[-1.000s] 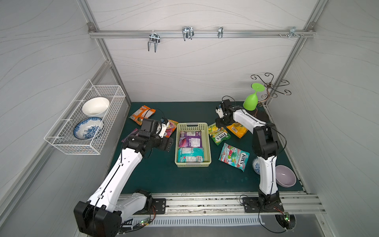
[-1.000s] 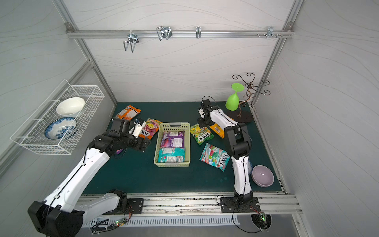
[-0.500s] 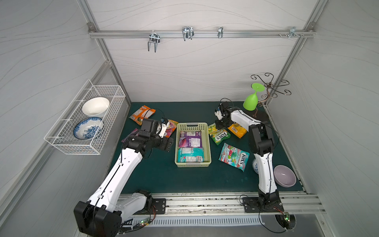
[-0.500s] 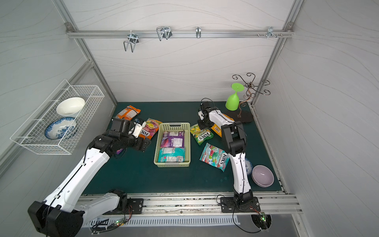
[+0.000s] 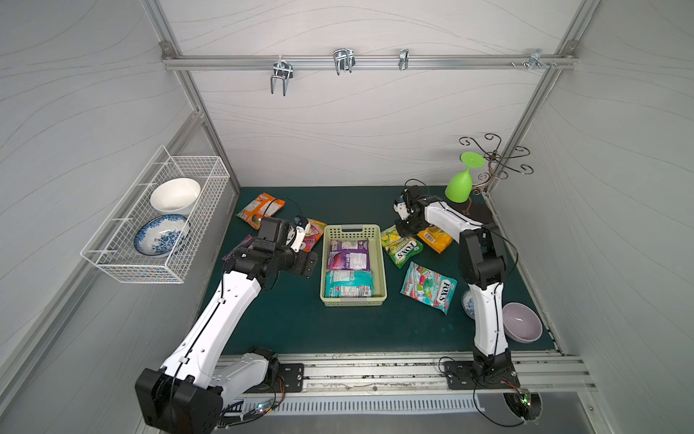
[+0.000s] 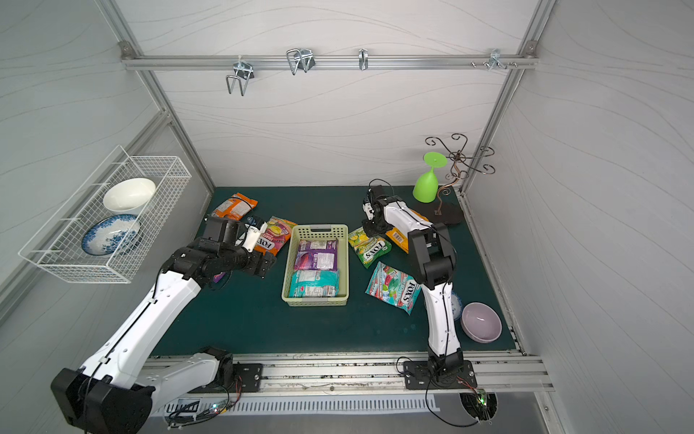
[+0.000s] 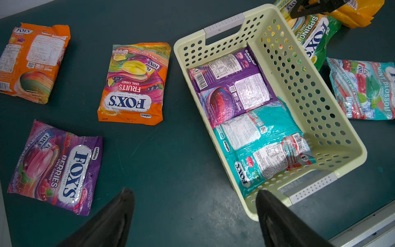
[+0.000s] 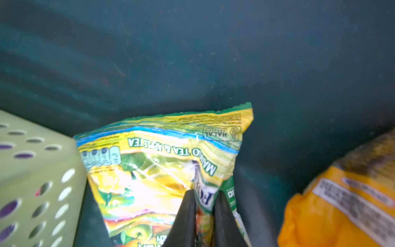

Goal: Put the candies in the basket
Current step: Pick up the candy at the center of the board.

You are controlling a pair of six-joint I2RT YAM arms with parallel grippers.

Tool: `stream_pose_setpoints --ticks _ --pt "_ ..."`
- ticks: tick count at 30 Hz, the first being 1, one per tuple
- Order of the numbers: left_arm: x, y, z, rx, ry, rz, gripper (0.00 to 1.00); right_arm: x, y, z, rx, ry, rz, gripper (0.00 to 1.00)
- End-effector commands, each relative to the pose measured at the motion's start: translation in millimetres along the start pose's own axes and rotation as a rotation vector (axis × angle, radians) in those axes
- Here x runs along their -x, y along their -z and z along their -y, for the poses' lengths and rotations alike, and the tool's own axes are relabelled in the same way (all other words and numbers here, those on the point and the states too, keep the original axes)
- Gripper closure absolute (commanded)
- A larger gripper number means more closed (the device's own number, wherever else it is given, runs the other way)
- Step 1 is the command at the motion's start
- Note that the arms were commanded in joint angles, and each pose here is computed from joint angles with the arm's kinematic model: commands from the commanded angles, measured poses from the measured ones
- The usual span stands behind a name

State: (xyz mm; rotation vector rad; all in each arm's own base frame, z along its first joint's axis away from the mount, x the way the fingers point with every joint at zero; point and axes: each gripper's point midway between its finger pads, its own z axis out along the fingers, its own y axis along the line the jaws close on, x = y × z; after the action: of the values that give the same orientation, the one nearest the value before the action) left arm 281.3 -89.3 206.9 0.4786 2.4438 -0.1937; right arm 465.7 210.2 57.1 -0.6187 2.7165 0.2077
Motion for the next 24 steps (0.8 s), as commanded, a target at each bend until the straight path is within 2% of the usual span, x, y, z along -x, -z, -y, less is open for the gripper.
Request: stream_pose_setpoints --ticks 1,11,18,24 --pt "14 10 0 -0.001 0.003 0.051 0.07 11 44 -10 -0.010 0.059 0.066 1.00" --pt "13 9 -12 0.068 0.003 0.058 0.05 26 121 -19 -0.071 0.172 0.216 1.00" --pt "16 14 -16 0.093 0.011 0.073 0.05 38 181 -57 -0.056 0.425 0.341 1.00" --pt "17 17 -21 0.117 0.020 0.086 0.05 38 195 -107 -0.052 0.717 0.378 1.00"
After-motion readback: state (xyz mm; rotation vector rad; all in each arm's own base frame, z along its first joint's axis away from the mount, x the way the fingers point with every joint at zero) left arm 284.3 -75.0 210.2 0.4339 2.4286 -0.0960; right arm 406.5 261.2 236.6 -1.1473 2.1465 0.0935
